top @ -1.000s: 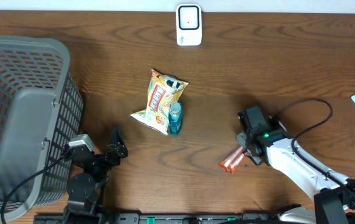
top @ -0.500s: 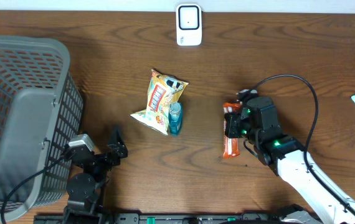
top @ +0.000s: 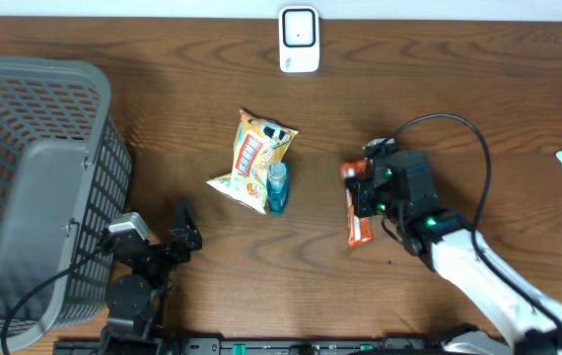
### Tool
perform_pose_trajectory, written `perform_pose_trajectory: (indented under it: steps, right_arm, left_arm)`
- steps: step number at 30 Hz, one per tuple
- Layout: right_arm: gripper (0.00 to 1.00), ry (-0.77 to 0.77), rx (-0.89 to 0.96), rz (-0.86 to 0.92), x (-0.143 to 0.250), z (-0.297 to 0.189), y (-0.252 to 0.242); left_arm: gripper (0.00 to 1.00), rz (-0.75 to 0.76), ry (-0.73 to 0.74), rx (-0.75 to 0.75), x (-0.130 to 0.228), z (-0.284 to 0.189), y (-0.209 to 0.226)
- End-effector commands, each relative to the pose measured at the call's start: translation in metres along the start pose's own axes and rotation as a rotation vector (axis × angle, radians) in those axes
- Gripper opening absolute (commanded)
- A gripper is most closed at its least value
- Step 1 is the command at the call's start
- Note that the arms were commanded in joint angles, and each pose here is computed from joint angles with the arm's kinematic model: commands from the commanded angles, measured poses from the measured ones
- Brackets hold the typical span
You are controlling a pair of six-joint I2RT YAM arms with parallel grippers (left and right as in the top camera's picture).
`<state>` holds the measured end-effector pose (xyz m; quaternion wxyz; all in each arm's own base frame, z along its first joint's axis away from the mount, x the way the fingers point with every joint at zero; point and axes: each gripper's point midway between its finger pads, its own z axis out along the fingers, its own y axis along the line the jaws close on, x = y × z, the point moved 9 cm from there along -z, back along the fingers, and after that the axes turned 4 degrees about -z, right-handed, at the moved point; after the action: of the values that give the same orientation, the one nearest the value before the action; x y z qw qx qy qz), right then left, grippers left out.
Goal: Scan the item barcode
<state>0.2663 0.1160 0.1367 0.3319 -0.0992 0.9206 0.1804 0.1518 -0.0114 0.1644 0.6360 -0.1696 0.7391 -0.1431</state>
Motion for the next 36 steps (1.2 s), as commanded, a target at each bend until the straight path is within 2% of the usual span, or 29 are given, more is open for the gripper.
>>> perform_pose_trajectory:
  steps: [1, 3, 6, 7, 10, 13, 16, 17, 21, 23, 29, 33, 36]
  right_arm:
    - [0.42, 0.025, 0.022, 0.022, 0.004, 0.011, -0.003]
    - [0.62, 0.002, 0.014, 0.016, -0.004, 0.009, -0.001]
    - [0.66, -0.024, -0.015, -0.013, -0.023, 0.001, 0.005]
    - [0.66, -0.024, -0.021, -0.008, -0.029, -0.003, 0.006]
    - [0.53, 0.015, -0.037, 0.02, -0.038, -0.012, 0.0]
    - [0.46, 0.078, -0.126, -0.027, -0.031, -0.012, -0.011]
    - [0.32, 0.151, -0.116, -0.02, -0.019, -0.006, -0.022]
    - [0.31, 0.166, -0.118, -0.032, -0.017, -0.005, -0.022]
    - [0.32, 0.165, -0.118, -0.109, -0.02, -0.004, -0.004]
    - [0.35, 0.165, -0.052, -0.142, -0.02, -0.001, 0.004]
    - [0.33, 0.165, 0.113, -0.255, -0.01, 0.005, 0.03]
    - [0.35, 0.19, 0.211, -0.264, 0.0, 0.02, 0.032]
    - [0.36, 0.209, 0.218, -0.261, 0.005, 0.036, 0.029]
  left_arm:
    - [0.98, 0.018, 0.028, -0.034, 0.01, 0.002, 0.007]
    - [0.98, 0.018, 0.028, -0.034, 0.01, 0.002, 0.007]
    - [0.98, 0.019, 0.028, -0.034, 0.01, 0.002, 0.007]
    - [0.98, 0.019, 0.029, -0.034, 0.01, 0.002, 0.007]
    - [0.98, 0.019, 0.029, -0.034, 0.01, 0.002, 0.007]
    - [0.98, 0.019, 0.028, -0.034, 0.01, 0.002, 0.007]
    - [0.98, 0.019, 0.028, -0.034, 0.01, 0.002, 0.007]
    - [0.98, 0.019, 0.029, -0.034, 0.01, 0.002, 0.007]
    - [0.98, 0.019, 0.028, -0.034, 0.01, 0.002, 0.007]
    - [0.98, 0.019, 0.028, -0.034, 0.01, 0.002, 0.007]
    - [0.98, 0.019, 0.028, -0.034, 0.01, 0.002, 0.007]
    - [0.98, 0.019, 0.028, -0.034, 0.01, 0.002, 0.007]
    - [0.98, 0.019, 0.029, -0.034, 0.01, 0.002, 0.007]
